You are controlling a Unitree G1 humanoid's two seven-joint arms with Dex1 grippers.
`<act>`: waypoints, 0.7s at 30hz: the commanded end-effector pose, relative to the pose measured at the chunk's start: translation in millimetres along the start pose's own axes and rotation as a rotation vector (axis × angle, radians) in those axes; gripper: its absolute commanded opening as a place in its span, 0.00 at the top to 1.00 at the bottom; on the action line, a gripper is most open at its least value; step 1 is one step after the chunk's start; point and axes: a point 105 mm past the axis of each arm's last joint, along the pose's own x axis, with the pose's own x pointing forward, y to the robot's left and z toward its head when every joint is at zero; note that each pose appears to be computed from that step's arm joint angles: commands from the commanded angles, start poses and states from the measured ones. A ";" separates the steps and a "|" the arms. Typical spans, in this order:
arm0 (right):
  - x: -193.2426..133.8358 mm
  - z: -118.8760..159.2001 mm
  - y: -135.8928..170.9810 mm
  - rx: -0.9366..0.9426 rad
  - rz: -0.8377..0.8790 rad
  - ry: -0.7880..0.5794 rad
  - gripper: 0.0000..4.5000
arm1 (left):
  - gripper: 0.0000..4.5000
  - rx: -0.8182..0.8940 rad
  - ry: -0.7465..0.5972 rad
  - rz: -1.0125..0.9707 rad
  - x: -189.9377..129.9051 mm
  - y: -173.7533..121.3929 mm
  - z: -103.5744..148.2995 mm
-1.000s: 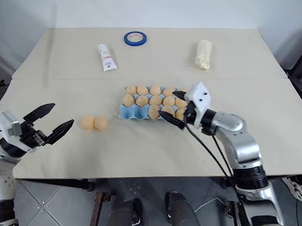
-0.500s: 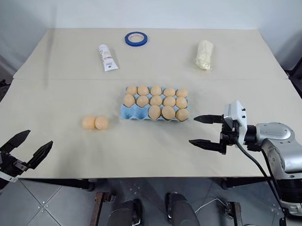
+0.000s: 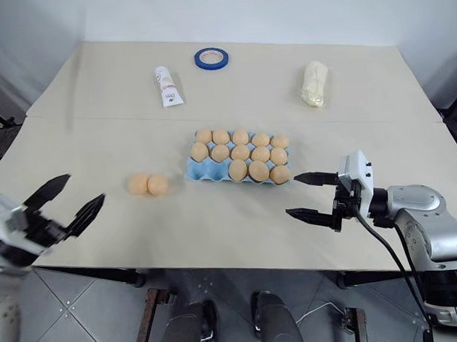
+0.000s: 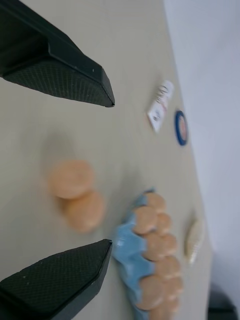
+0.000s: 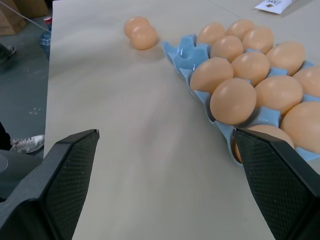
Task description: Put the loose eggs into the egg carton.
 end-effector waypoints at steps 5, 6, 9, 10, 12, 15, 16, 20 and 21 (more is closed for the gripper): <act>-3.0 10.7 2.5 -0.031 -0.027 -0.009 0.00 | 0.00 -0.015 0.035 0.056 42.6 -26.4 -3.6; -3.1 10.8 2.4 -0.031 -0.029 -0.008 0.00 | 0.00 -0.018 0.041 0.061 45.0 -27.5 -4.5; -3.4 11.9 2.7 -0.030 -0.035 -0.003 0.00 | 0.00 -0.047 0.106 0.077 57.7 -37.3 -14.0; -3.6 12.4 2.5 -0.030 -0.037 -0.002 0.00 | 0.00 -0.056 0.123 0.078 61.2 -40.6 -16.7; -3.9 13.0 2.0 -0.031 -0.040 0.002 0.00 | 0.00 -0.066 0.128 0.074 66.6 -44.8 -18.4; -4.3 13.2 1.2 -0.032 -0.045 0.008 0.00 | 0.00 -0.075 0.126 0.060 73.0 -50.6 -17.7; -4.6 13.0 0.9 -0.033 -0.047 0.011 0.00 | 0.00 -0.079 0.116 0.051 75.5 -53.4 -15.8; -5.2 12.8 -0.4 -0.035 -0.056 0.015 0.00 | 0.00 -0.104 0.126 0.060 78.6 -57.0 -16.8; -5.0 12.3 -0.3 -0.035 -0.058 0.017 0.00 | 0.00 -0.111 0.136 0.065 78.8 -57.6 -18.4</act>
